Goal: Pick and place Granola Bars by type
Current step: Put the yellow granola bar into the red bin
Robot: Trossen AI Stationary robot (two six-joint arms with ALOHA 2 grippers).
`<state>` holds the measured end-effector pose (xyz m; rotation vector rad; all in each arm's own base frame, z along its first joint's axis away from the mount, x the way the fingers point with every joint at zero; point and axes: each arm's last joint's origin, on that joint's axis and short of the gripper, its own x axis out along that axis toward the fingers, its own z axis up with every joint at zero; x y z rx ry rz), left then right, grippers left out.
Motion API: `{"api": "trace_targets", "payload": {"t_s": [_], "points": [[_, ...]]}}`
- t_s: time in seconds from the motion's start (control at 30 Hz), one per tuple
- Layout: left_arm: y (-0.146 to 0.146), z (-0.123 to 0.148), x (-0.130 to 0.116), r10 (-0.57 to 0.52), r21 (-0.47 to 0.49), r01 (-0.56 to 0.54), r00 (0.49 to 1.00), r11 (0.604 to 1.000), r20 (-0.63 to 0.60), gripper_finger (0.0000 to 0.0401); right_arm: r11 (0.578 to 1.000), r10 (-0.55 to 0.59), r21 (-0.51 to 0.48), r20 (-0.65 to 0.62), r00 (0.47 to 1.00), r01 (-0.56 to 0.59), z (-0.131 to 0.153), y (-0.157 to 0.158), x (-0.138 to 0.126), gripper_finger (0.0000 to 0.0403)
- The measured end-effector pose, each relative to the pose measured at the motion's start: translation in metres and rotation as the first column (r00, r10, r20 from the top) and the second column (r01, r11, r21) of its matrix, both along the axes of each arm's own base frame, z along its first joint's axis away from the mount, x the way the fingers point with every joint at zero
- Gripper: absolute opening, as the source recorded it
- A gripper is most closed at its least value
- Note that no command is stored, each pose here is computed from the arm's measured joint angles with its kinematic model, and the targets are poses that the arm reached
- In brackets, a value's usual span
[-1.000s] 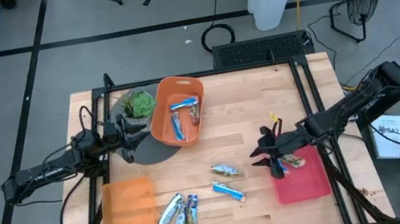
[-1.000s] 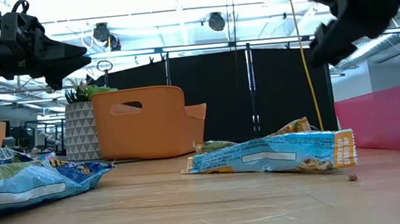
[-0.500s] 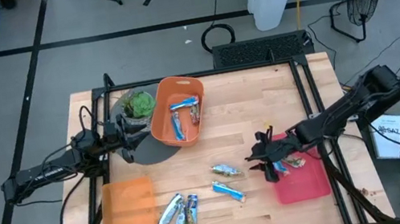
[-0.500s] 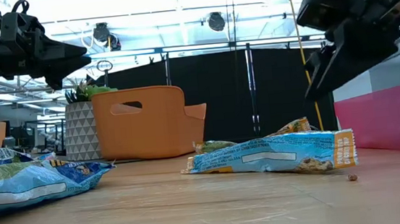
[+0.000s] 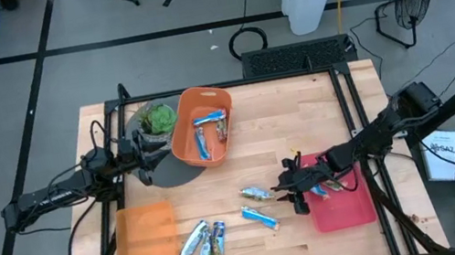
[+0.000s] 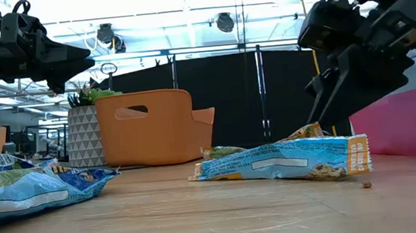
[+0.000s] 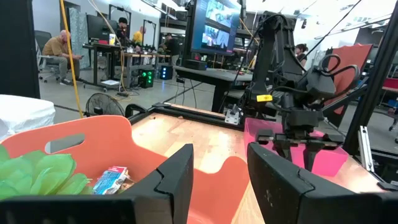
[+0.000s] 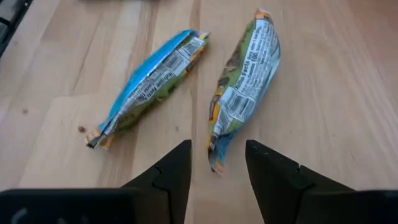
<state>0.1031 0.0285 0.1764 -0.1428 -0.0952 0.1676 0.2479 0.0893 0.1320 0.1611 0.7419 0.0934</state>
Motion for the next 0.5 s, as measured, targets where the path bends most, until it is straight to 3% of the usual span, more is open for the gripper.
{"api": "trace_targets", "payload": {"t_s": [0.5], "points": [[0.0, 0.0, 0.0, 0.001, 0.0, -0.001, 1.0, 1.0, 0.0, 0.0154, 1.0, 0.007, 0.001, 0.045, 0.999, -0.008, -0.0037, 0.0022, 0.0061, 0.0141]]}}
